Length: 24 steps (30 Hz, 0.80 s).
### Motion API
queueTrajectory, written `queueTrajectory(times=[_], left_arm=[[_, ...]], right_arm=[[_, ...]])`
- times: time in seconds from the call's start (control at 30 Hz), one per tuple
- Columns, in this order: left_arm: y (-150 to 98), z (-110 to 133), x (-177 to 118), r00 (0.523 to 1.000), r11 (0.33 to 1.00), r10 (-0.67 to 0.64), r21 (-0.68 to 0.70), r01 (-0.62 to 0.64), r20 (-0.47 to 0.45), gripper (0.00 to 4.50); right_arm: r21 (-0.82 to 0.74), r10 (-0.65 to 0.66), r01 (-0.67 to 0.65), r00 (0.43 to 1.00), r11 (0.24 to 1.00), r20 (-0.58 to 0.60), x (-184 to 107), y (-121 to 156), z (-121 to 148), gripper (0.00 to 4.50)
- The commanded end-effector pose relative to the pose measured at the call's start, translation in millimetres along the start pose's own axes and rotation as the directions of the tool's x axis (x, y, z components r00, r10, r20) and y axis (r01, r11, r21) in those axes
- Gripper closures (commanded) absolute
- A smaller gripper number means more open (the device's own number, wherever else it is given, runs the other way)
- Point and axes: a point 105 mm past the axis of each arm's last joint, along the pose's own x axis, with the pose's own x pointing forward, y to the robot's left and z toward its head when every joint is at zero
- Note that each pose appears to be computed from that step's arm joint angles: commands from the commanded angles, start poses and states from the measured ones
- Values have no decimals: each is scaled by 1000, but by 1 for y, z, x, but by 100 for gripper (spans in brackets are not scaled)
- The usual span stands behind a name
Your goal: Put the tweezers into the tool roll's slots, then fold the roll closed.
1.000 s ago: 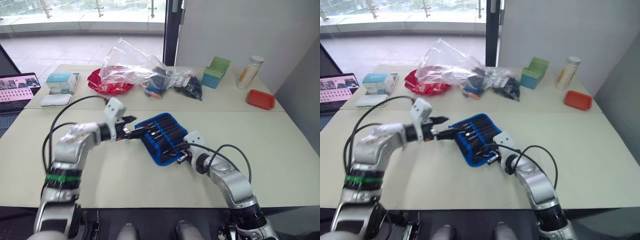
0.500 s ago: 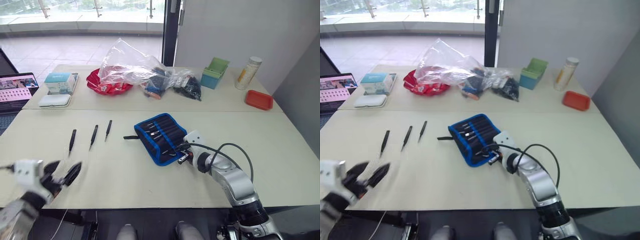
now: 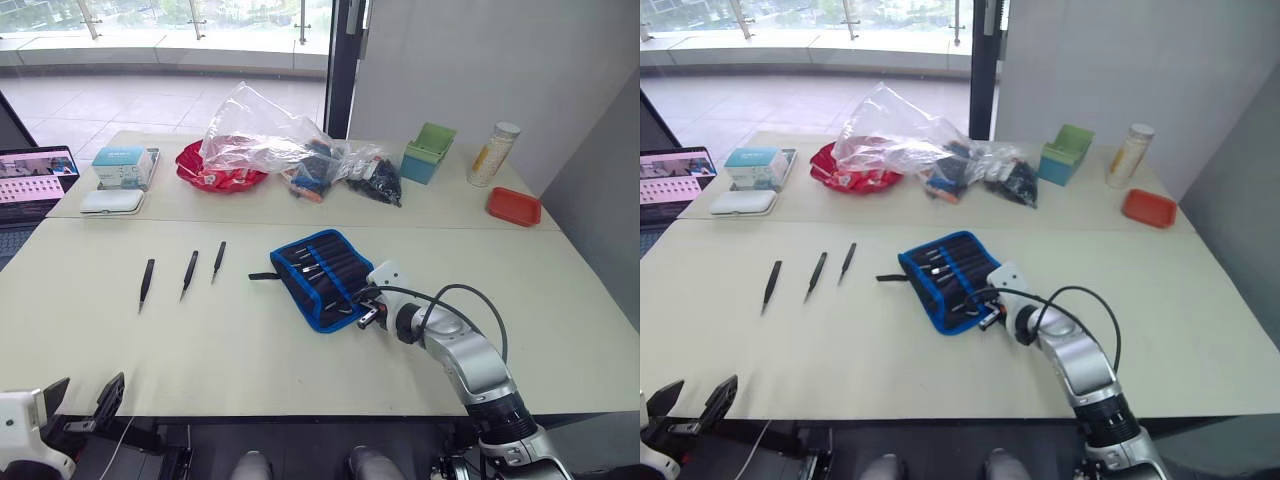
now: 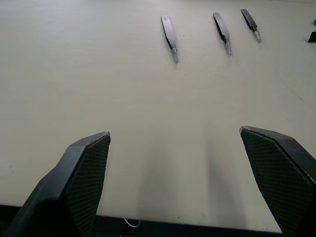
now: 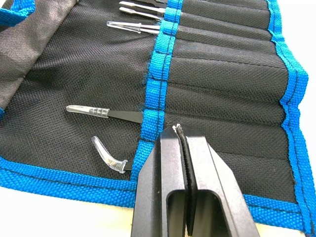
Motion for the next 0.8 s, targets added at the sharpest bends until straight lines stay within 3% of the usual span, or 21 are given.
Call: queueTrajectory(times=[0.03, 0.37, 0.7, 0.8], left_arm=[[7, 0, 13, 1000, 999, 29, 15, -29, -9, 6], [1, -5, 88, 997, 1000, -1, 6, 1, -75, 6], [-11, -26, 141, 990, 1000, -5, 2, 6, -143, 6], [-20, -26, 154, 990, 1000, -31, -2, 31, -140, 90]], right_arm=[[42, 9, -5, 994, 999, -113, 4, 5, -32, 450], [47, -20, 25, 995, 999, -102, 3, 1, -28, 450], [49, -32, 36, 995, 998, -89, 4, 0, -24, 450], [48, -34, 38, 996, 998, -88, 4, -1, -23, 450]])
